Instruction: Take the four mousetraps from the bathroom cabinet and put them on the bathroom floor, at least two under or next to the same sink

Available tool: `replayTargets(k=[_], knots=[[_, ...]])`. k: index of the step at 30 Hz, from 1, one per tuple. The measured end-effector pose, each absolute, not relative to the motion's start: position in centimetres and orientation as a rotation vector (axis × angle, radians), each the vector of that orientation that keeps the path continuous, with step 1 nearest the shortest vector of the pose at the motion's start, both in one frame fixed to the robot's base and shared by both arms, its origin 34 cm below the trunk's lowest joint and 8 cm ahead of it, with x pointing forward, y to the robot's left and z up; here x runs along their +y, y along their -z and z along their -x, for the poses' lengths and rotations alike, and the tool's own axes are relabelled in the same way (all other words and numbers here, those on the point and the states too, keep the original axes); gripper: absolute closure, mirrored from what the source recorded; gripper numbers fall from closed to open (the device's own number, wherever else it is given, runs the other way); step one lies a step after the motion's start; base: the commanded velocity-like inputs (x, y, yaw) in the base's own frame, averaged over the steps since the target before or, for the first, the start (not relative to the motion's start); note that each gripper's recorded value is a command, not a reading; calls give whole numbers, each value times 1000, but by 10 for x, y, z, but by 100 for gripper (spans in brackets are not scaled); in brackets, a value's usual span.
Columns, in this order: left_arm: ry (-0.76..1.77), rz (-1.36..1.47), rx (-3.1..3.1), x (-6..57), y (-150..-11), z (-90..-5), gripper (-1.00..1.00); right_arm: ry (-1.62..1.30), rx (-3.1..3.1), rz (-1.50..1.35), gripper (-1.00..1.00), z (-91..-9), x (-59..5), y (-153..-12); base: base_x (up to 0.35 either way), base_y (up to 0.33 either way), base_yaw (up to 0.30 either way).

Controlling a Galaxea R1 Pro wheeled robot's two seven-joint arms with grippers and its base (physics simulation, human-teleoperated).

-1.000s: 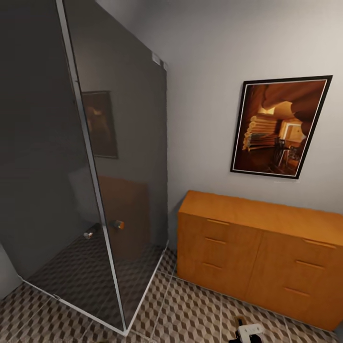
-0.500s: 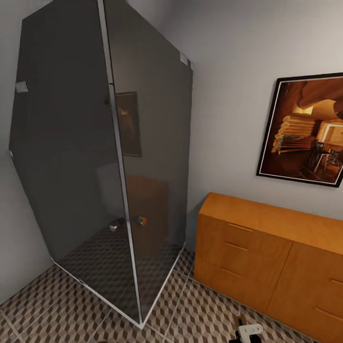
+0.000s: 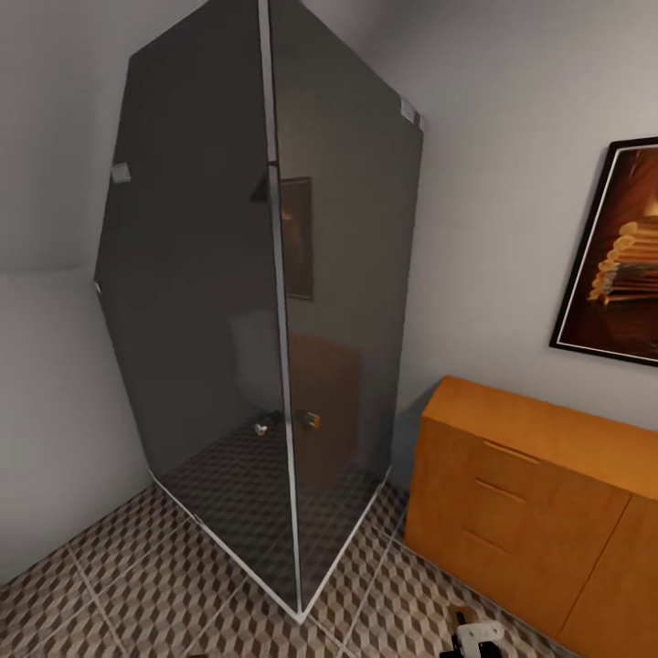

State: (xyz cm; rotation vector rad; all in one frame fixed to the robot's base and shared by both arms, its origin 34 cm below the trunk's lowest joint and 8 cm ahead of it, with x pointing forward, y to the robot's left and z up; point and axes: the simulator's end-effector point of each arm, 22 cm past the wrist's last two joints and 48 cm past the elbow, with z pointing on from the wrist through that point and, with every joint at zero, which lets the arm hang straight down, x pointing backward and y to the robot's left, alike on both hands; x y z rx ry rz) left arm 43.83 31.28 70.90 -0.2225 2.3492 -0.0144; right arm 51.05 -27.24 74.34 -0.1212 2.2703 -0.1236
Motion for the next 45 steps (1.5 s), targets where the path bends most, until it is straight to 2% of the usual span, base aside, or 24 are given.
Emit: replayTargets(k=[45], knots=[[15, 222, 2351, 313, -709, -437, 100, 124, 2270, 121, 100, -511, -272, -743, 0, 0, 300]])
